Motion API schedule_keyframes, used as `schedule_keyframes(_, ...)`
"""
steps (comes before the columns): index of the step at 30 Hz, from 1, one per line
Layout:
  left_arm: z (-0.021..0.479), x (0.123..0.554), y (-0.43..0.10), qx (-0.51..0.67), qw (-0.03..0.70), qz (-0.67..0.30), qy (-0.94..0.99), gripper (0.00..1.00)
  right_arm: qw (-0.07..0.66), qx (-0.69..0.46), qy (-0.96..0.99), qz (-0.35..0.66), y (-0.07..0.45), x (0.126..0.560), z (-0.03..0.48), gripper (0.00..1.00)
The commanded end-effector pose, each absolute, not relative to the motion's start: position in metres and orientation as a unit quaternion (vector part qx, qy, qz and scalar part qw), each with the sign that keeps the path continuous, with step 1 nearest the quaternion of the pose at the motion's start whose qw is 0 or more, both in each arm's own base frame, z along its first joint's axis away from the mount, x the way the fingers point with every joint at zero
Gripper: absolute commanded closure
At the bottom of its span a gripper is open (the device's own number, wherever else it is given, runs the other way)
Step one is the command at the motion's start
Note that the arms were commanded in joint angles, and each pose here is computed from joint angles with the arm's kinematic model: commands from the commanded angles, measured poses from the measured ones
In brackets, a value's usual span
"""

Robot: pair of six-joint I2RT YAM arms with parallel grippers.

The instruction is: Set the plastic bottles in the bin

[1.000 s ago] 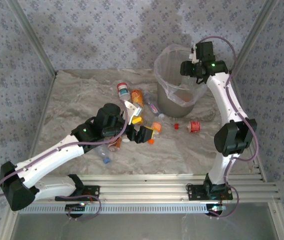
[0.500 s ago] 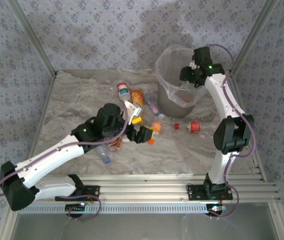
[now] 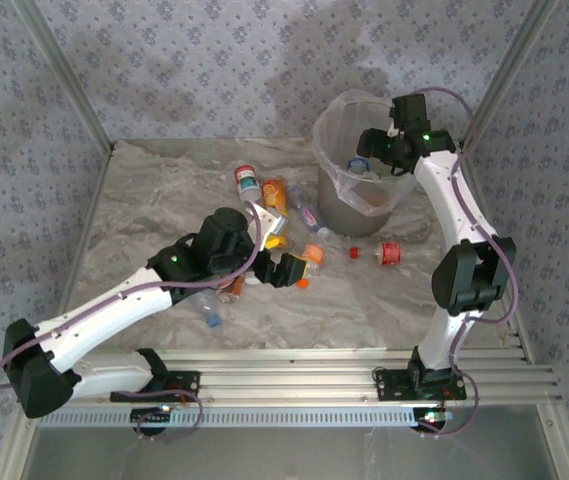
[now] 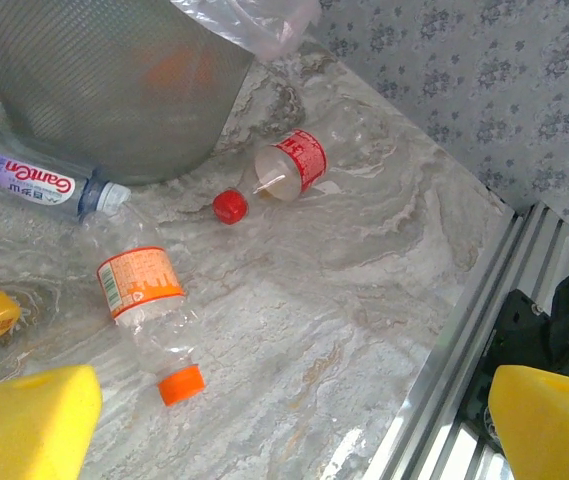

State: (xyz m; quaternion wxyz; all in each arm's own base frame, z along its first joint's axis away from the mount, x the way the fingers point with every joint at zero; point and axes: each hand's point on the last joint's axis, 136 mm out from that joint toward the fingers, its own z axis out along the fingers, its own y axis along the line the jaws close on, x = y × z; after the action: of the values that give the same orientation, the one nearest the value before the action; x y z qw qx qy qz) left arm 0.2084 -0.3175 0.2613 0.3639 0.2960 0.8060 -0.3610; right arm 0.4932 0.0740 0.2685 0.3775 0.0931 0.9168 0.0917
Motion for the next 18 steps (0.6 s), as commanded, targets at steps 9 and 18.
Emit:
schedule_keyframes(9,0.242,0.219,-0.315,0.28,0.36,-0.319,0.831,0.0,0.483,0.038,0.864,0.135,0.081,0.448,0.366,0.17)
schedule_keyframes(18,0.202,0.231,-0.318,0.243,0.318,-0.288,0.87,0.01,0.479,-0.019,0.856,0.193,0.105,0.371,0.373,0.15)
